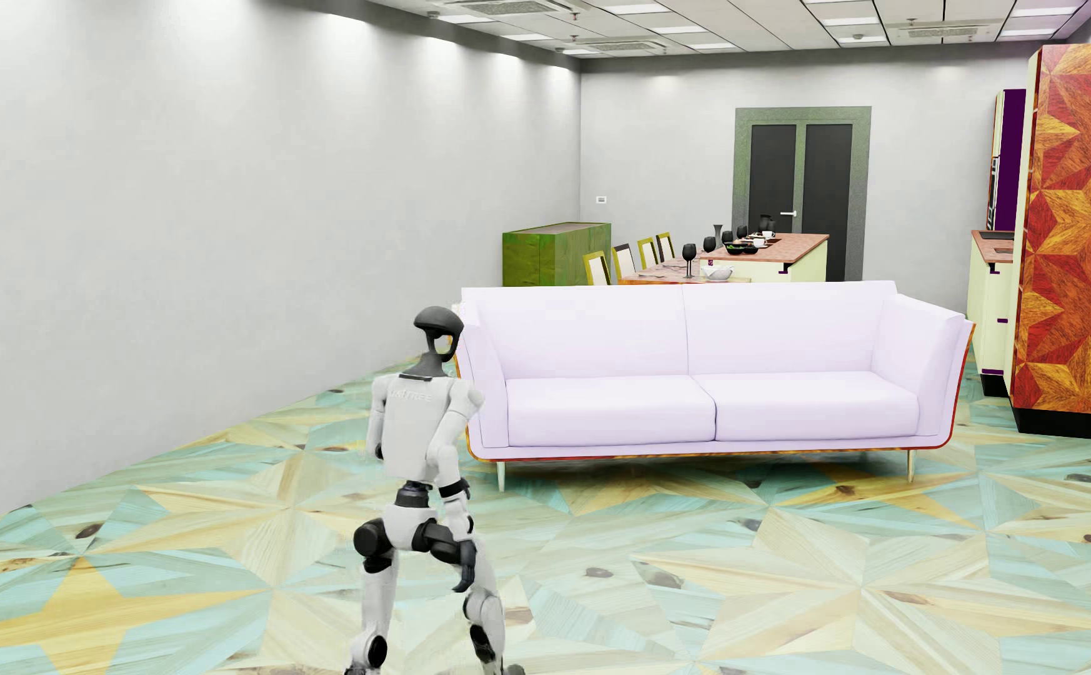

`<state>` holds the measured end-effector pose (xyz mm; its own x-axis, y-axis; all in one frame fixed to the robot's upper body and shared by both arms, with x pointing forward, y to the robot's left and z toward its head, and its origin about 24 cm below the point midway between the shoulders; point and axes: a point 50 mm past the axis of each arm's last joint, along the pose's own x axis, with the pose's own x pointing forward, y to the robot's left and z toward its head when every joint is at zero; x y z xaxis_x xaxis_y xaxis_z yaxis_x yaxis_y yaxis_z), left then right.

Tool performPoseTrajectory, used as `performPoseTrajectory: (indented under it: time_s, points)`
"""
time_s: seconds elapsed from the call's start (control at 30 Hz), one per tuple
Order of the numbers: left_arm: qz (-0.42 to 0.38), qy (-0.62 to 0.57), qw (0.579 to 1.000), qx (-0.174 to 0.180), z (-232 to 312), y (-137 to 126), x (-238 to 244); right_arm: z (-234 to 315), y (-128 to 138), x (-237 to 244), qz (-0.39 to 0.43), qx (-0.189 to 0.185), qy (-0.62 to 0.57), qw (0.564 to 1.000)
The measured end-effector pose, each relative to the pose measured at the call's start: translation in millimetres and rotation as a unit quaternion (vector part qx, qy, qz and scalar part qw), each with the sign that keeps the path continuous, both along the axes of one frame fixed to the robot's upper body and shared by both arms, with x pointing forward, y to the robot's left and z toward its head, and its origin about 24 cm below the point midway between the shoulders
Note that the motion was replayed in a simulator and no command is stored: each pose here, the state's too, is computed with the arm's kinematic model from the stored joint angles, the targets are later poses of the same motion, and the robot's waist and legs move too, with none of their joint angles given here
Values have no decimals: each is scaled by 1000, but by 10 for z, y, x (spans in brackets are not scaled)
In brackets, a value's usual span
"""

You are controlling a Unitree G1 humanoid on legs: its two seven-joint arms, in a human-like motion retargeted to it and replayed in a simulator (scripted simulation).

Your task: Approach the light purple sofa

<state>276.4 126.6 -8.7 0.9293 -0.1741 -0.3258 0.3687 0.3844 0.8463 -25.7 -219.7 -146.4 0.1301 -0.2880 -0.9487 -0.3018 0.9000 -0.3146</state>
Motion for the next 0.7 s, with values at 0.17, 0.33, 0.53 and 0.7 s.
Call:
performPoseTrajectory:
  time_s: [0.17, 0.33, 0.53, 0.7]
  points:
    - [235, 186, 952, 55, -860, 594, -518, -44, 229, -27, -45, -27, -6, 999]
    - [180, 497, 845, 82, -1511, 766, -1843, 119, 129, 1321, 131, -62, -183, 972]
    - [443, 404, 800, 15, -1327, 1164, -2829, 967, 392, 2451, 203, -53, -481, 851]
    - [342, 504, 793, -5, -1550, 641, -2571, 558, -27, 1809, 101, -101, -351, 926]
